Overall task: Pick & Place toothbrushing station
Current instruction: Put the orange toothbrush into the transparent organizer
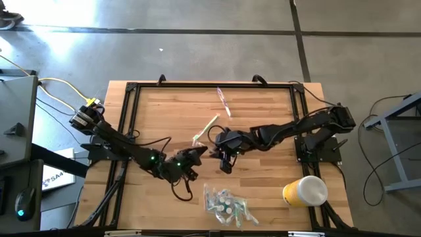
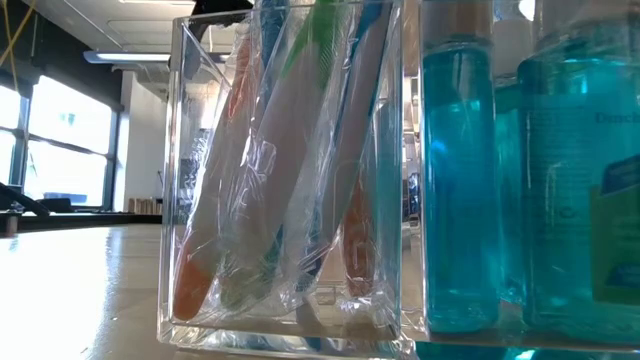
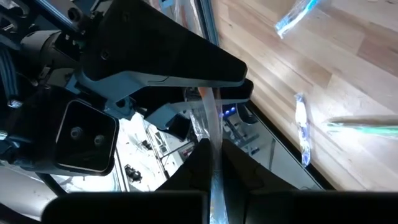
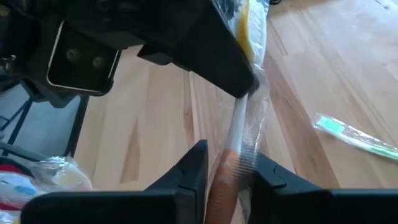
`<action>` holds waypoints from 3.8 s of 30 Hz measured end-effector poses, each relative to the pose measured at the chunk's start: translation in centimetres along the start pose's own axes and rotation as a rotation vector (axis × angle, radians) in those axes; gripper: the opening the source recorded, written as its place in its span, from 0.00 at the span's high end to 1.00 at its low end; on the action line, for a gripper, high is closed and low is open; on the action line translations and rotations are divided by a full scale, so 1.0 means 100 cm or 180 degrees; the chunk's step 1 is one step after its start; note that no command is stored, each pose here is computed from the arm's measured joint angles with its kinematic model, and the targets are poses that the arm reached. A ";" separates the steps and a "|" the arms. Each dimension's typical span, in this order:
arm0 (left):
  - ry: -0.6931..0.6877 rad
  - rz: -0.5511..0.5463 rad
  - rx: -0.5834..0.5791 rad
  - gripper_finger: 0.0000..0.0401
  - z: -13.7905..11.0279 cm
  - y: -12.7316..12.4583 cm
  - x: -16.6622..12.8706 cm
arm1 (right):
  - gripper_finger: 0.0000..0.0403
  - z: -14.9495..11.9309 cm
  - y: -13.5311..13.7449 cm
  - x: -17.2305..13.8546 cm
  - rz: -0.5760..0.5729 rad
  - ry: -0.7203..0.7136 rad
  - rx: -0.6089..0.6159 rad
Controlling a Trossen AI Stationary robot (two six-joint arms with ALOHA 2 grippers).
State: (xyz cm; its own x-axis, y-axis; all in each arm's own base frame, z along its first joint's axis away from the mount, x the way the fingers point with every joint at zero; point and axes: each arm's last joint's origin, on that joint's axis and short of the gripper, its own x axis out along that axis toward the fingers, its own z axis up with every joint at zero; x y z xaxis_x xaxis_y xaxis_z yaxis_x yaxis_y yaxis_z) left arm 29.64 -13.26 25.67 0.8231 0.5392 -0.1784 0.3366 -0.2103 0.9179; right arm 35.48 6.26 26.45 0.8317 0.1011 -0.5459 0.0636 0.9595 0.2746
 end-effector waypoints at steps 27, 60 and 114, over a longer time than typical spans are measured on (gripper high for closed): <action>-0.0323 0.0028 -0.0318 0.88 0.005 0.000 0.001 | 0.96 -0.005 0.002 -0.001 -0.0123 0.0097 -0.0049; -0.1257 -0.0882 -0.3048 0.51 -0.064 0.021 -0.036 | 0.97 -0.072 0.101 -0.086 0.0999 -0.1023 -0.1958; -0.2301 -0.1859 -0.3339 0.51 -0.071 0.014 -0.018 | 0.97 -0.160 0.061 0.004 0.3457 -0.1721 -0.1712</action>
State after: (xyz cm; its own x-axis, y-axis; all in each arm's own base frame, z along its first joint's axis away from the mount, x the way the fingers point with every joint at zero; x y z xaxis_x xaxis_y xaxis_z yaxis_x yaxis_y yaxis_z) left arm 25.45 -8.74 29.81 0.8431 -0.2653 -0.4678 0.4780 0.7684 0.4255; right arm 27.31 16.35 15.22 0.4419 0.8815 0.1664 -0.8895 0.4546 -0.0456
